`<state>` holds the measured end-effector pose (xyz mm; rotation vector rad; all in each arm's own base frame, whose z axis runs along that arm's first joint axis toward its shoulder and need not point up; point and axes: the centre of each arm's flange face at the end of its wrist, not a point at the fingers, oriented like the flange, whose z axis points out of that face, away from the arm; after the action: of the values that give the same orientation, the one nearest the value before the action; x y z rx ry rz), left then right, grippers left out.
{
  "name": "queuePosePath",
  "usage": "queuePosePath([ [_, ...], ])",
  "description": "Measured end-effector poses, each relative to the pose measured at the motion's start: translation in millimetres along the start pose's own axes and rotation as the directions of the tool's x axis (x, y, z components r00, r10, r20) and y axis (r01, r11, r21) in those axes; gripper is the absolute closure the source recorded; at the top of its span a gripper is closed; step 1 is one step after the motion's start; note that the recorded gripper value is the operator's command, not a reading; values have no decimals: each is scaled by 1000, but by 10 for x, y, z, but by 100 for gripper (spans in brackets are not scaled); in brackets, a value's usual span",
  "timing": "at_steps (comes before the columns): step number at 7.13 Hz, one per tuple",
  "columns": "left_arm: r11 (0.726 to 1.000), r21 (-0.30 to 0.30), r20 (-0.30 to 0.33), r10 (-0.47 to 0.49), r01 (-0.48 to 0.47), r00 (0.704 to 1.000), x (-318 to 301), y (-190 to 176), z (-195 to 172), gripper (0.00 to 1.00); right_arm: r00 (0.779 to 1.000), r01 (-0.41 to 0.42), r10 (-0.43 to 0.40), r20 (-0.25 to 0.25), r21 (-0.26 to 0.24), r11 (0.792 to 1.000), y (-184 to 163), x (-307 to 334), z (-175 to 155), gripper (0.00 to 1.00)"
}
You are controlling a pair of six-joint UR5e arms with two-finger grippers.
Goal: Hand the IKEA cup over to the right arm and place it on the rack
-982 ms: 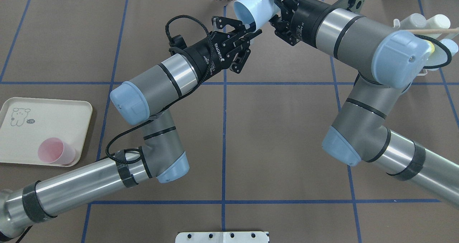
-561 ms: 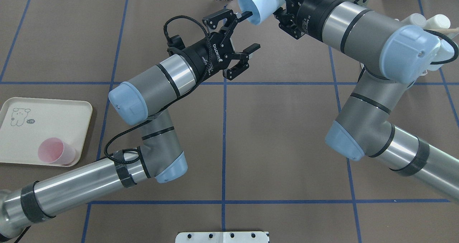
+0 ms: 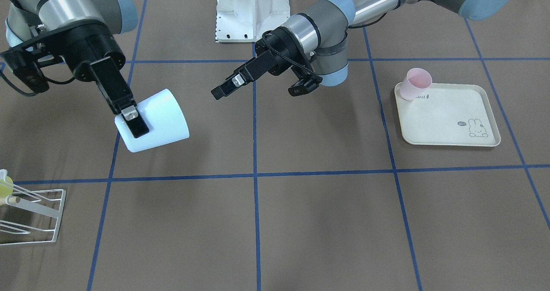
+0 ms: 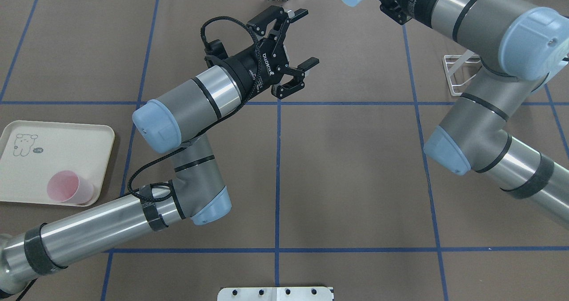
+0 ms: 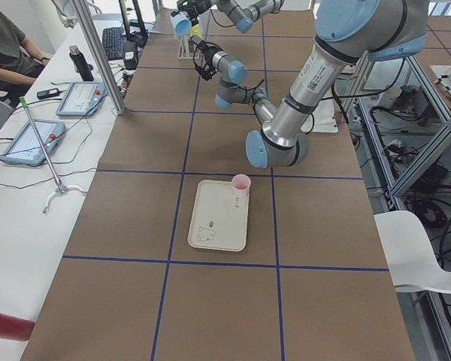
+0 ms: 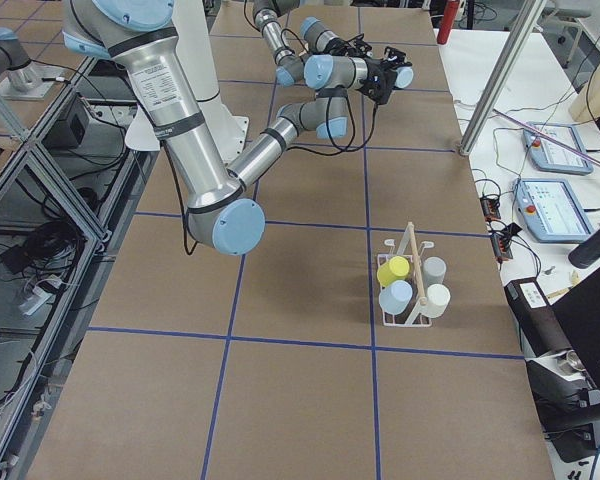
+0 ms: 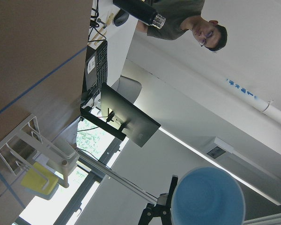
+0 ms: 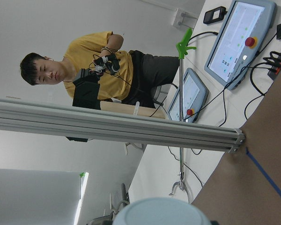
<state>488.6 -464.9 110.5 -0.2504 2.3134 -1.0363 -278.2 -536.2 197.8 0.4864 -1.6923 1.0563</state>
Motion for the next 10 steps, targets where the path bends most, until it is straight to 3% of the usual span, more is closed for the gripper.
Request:
queuePosePath([
  [2, 984, 30, 26, 176, -177, 984, 29, -74, 31, 0, 979, 195, -191, -65, 71, 978, -421, 213, 114, 100],
  [4, 907, 79, 128, 403, -414, 906, 177, -257, 51, 0, 916, 391, -370, -157, 130, 911, -959, 383, 235, 100],
  [5, 840, 77, 253, 504, -537, 826, 378, -407, -61, 0, 875, 472, -440, -205, 151, 869, -1225, 446, 268, 100],
  [7, 679, -24, 486, 649, -733, 585, 791, -730, -744, 0, 790, 595, -534, -303, 167, 786, -1650, 627, 352, 100],
  [8, 612, -107, 558, 690, -784, 462, 913, -979, -1216, 0, 743, 648, -570, -351, 163, 744, -1825, 739, 405, 100],
  [10, 527, -260, 636, 724, -809, 267, 1046, -1505, -2065, 0, 629, 751, -639, -442, 136, 646, -2076, 968, 498, 100],
])
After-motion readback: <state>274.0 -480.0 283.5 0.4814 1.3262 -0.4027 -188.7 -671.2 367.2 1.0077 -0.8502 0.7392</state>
